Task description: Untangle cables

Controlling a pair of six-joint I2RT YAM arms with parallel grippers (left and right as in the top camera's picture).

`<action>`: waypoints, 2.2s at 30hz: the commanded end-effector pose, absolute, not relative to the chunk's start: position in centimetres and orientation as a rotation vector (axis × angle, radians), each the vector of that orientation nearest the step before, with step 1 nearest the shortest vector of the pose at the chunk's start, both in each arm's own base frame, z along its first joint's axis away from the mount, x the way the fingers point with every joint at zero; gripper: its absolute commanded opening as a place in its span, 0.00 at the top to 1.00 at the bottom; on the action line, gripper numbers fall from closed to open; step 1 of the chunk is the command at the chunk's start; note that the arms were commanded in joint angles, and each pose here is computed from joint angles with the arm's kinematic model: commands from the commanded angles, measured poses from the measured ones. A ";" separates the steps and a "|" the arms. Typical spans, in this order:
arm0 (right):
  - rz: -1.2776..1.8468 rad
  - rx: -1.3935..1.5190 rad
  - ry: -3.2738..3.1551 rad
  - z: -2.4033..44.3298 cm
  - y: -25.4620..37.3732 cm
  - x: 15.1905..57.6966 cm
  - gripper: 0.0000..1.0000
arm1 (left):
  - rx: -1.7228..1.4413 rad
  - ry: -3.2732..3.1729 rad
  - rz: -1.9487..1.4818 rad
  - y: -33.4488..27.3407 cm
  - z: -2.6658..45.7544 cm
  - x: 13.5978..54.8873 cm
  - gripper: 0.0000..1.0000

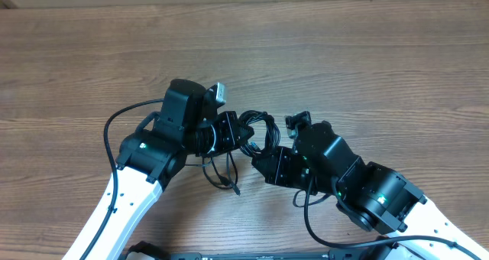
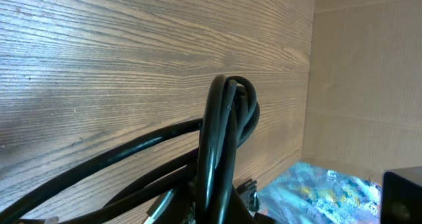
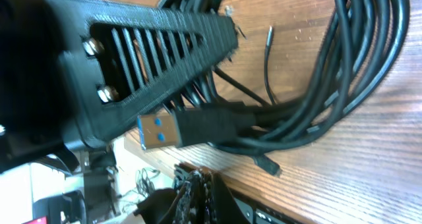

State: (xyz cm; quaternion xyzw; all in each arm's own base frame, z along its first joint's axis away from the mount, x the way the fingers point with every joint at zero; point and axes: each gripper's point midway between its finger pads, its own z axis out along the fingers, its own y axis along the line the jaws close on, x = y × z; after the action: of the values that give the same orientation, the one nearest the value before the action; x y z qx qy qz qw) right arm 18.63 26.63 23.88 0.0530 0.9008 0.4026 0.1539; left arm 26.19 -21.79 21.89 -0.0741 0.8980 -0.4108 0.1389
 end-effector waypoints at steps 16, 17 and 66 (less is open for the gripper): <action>1.080 0.297 2.550 23.1 26.0 21.8 0.96 | -0.035 2.540 -1.416 -24.0 25.0 24.5 0.96; 1.082 0.292 2.574 22.6 26.3 21.8 0.96 | -0.043 2.534 -1.421 -24.1 25.2 24.7 0.96; 1.155 0.105 2.514 23.8 27.0 22.7 0.96 | -0.121 2.571 -1.231 -23.1 23.3 25.4 0.96</action>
State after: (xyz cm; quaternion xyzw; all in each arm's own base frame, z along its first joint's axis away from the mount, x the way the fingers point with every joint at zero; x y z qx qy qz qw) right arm 20.36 28.24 23.63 0.0045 0.8913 0.4287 0.1480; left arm 26.19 -22.45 22.19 -0.0807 0.8945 -0.4172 0.1388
